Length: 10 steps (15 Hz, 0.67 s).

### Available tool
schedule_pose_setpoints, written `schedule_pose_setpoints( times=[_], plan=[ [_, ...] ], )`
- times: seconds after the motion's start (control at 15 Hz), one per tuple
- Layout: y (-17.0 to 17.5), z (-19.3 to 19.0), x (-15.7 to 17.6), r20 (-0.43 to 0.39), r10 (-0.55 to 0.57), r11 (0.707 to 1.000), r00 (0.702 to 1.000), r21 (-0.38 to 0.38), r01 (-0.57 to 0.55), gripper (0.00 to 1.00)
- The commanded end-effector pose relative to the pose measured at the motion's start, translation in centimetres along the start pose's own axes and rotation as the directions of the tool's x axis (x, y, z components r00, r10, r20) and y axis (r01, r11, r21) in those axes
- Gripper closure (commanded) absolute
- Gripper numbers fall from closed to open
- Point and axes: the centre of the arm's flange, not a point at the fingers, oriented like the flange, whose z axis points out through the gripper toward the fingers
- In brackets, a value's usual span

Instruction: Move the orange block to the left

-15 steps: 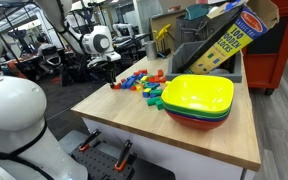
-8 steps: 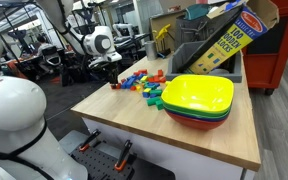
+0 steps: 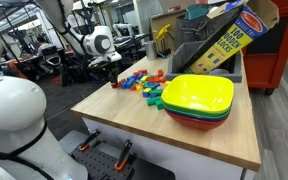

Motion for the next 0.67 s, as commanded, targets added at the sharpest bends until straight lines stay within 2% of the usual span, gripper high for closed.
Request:
schedule_pose_setpoints(
  times=[0.0, 0.4, 0.6],
  plan=[
    [0.5, -0.8, -0.8, -0.007, 0.025, 0.999, 1.0, 0.03, -0.024, 0.92],
    [0.9, -3.6, -1.1, -0.043, 0.007, 1.0, 0.999, 0.028, -0.006, 0.92],
    [0.6, -4.8, 0.4, -0.069, -0.072, 0.997, 0.995, 0.025, 0.074, 0.92]
  ],
)
